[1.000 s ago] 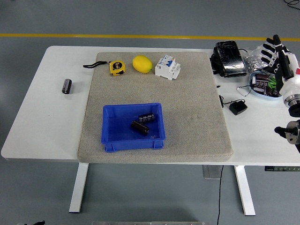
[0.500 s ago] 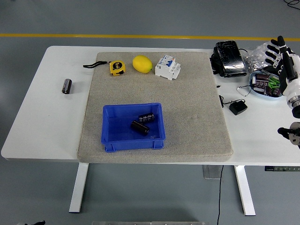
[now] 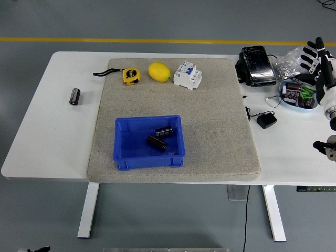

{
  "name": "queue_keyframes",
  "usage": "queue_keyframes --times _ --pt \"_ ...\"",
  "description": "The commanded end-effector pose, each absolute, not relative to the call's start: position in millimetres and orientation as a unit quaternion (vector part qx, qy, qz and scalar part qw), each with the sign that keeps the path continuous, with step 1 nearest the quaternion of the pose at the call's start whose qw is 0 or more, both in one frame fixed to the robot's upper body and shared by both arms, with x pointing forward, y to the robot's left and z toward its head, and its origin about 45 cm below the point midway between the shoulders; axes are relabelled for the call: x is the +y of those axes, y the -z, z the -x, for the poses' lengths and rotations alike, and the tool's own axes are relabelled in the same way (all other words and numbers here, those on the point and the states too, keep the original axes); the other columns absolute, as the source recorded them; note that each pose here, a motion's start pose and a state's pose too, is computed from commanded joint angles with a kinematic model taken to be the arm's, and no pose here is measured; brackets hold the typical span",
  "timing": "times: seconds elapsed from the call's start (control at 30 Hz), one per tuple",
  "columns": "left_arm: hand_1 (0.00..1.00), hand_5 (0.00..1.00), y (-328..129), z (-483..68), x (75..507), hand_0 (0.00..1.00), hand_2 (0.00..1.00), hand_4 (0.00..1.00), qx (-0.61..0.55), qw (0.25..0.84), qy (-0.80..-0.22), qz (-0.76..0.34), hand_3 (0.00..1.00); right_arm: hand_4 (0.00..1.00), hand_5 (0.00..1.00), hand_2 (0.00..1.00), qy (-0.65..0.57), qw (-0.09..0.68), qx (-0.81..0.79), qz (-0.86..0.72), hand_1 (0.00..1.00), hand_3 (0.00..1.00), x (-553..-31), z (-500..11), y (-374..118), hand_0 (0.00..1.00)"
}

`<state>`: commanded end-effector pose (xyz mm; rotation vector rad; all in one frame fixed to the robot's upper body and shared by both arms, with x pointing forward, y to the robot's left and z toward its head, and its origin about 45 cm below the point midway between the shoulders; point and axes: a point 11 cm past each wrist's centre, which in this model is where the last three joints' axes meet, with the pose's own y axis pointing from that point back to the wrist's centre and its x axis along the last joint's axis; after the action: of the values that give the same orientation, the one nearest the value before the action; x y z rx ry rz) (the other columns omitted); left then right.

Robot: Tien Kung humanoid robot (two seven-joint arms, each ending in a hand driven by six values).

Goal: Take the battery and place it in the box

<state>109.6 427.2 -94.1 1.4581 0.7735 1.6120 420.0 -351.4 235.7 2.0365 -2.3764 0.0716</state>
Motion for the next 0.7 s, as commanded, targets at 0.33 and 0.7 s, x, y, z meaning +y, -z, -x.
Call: queue_keyframes --times 0.33,0.7 --pt "0.674 0.485 93.7 -109.1 428.5 0.684 0.707 0.627 0.305 0.406 -0.637 -0.58 0.61 0.998 0.898 0.822 -0.018 0.003 -0.763 -0.646 0.821 0.826 -354.6 -417.6 -233.5 0.84" --pt "0.662 0.484 92.0 -109.9 432.7 0.684 0.704 0.627 0.303 0.403 -0.64 -0.58 0.611 0.998 0.894 0.822 -0.016 -0.004 -0.765 -0.644 0.82 0.825 -355.4 -419.0 -236.3 0.839"
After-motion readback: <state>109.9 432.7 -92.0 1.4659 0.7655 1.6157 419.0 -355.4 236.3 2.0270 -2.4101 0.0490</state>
